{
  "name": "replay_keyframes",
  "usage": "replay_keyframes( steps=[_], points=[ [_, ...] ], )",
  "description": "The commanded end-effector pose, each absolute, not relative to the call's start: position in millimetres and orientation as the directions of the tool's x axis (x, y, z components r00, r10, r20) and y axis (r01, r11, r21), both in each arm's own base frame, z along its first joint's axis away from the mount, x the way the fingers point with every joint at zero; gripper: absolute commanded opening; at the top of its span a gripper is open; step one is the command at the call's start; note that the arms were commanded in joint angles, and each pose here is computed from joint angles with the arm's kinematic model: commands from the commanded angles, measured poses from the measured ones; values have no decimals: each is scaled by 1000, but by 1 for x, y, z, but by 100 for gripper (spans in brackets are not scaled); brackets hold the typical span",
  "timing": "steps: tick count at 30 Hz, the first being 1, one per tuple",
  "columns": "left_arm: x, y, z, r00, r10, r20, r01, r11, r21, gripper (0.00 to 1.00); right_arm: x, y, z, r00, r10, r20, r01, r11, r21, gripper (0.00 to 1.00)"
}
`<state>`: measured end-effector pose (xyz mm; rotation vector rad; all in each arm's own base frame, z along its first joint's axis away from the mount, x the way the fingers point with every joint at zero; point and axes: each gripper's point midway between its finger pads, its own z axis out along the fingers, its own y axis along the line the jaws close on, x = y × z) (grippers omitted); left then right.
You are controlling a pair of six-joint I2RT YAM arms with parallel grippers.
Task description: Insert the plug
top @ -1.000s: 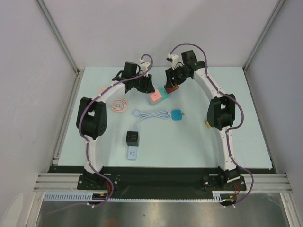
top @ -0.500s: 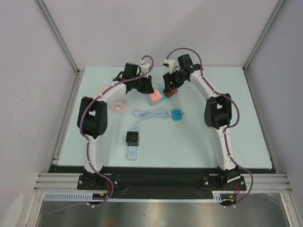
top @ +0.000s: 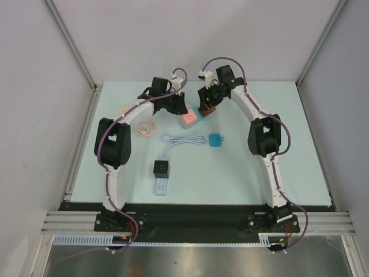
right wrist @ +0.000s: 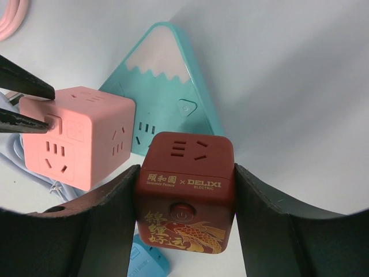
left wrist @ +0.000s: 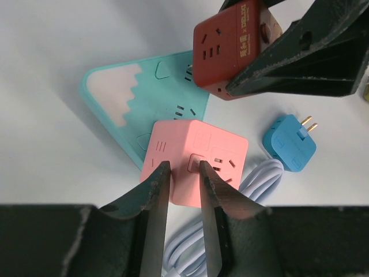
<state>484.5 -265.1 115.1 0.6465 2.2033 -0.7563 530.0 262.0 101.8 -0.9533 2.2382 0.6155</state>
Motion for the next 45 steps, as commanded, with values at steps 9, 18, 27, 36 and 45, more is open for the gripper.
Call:
replay_keyframes(
  steps=[9,18,27,36,45],
  points=[
    [489,-268,114,-601,234,-764,650,700,-297,32,541,270,99,-508,-483,-713,-773,621,131,0],
    [490,-267,115,-599,233,-766,648,703,-292,32,534,266,105,-525,-490,-696,-768,625,139,0],
    [490,-268,115,-601,231,-765,648,701,-297,32,529,266,107,-549,-468,-692,-759,627,178,0],
    [491,-269,115,-601,227,-766,647,701,-300,32,526,268,100,-570,-470,-674,-750,632,194,0],
    [490,-271,112,-605,228,-763,654,690,-311,32,536,272,84,-558,-497,-665,-737,666,121,0]
  ],
)
